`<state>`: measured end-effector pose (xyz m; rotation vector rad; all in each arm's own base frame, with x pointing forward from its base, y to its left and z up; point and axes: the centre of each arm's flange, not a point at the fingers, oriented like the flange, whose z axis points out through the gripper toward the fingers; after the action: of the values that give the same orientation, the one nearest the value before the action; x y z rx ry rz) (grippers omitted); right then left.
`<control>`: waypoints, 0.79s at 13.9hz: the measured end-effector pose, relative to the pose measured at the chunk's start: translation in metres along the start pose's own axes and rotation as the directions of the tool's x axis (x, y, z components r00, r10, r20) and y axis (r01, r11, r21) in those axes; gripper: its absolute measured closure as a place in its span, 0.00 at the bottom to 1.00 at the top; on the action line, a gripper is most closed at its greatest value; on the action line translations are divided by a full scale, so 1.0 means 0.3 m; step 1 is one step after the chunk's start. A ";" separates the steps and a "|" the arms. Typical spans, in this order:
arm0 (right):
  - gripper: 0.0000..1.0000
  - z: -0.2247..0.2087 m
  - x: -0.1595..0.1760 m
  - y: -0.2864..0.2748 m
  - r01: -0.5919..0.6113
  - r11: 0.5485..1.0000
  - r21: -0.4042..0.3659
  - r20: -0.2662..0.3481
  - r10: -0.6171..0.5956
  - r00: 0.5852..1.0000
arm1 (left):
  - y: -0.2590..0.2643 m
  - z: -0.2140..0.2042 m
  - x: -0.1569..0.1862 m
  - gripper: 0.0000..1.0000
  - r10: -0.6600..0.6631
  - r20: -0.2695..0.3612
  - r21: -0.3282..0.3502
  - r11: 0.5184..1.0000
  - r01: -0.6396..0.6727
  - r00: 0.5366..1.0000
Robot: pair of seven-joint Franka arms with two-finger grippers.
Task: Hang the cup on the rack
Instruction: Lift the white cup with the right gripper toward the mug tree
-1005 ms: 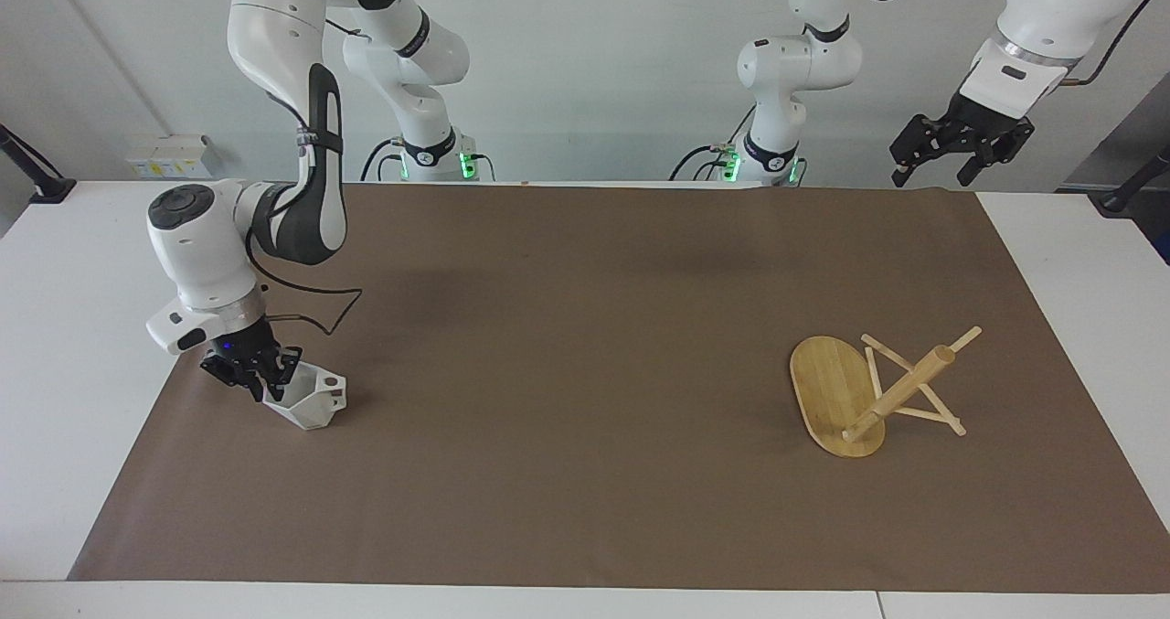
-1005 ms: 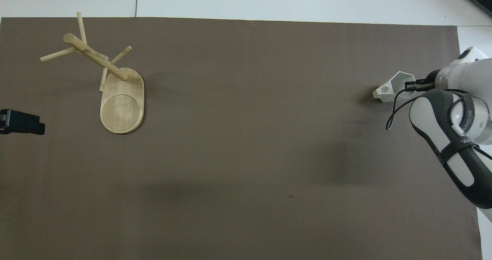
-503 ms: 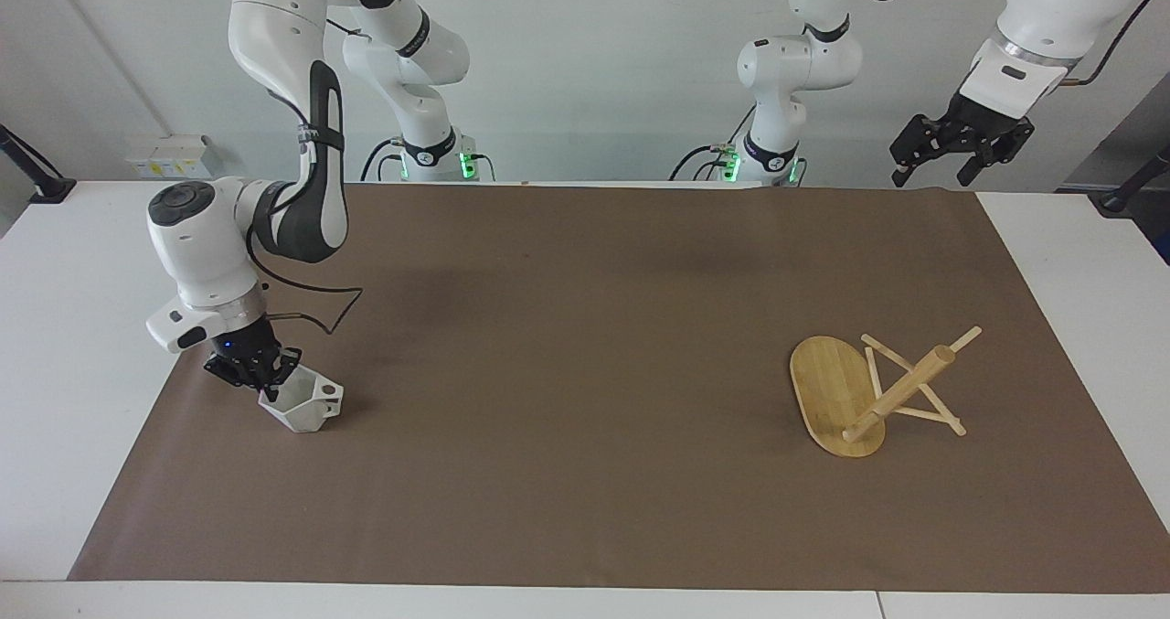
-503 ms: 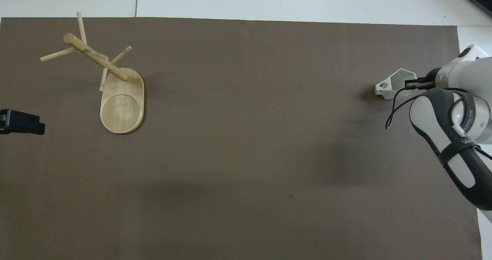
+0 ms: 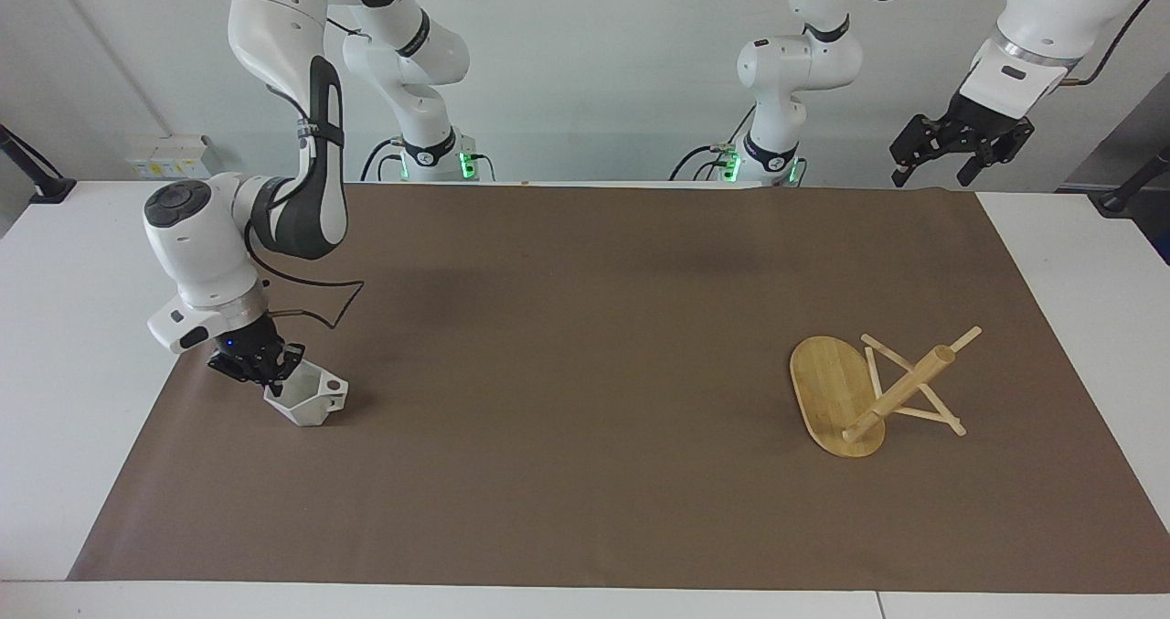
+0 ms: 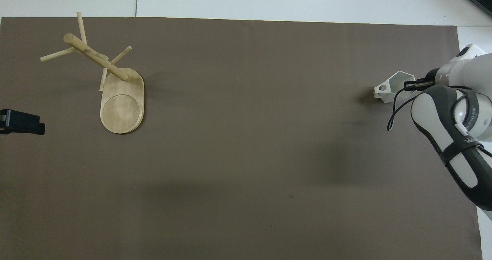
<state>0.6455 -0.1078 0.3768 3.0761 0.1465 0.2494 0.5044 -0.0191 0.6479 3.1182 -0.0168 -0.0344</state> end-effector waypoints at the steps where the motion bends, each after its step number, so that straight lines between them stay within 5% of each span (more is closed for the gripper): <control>1: 0.96 -0.037 0.011 -0.016 0.008 1.000 0.012 0.025 -0.008 1.000 | 0.000 0.000 0.000 0.00 0.000 0.000 0.000 1.000 0.000 1.000; 5: 0.96 -0.193 0.031 -0.141 0.043 0.996 0.083 0.049 -0.047 0.998 | 0.000 0.000 0.000 0.00 0.000 0.000 0.000 1.000 0.000 1.000; 11: 0.96 -0.286 0.029 -0.344 -0.035 0.931 0.363 0.057 0.016 0.998 | 0.013 0.001 -0.001 0.00 0.007 0.002 0.001 1.000 -0.007 1.000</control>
<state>0.6307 -0.0007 0.4565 3.4528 0.1677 0.1558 0.5040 -0.0230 0.6477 3.1191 -0.0279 -0.0377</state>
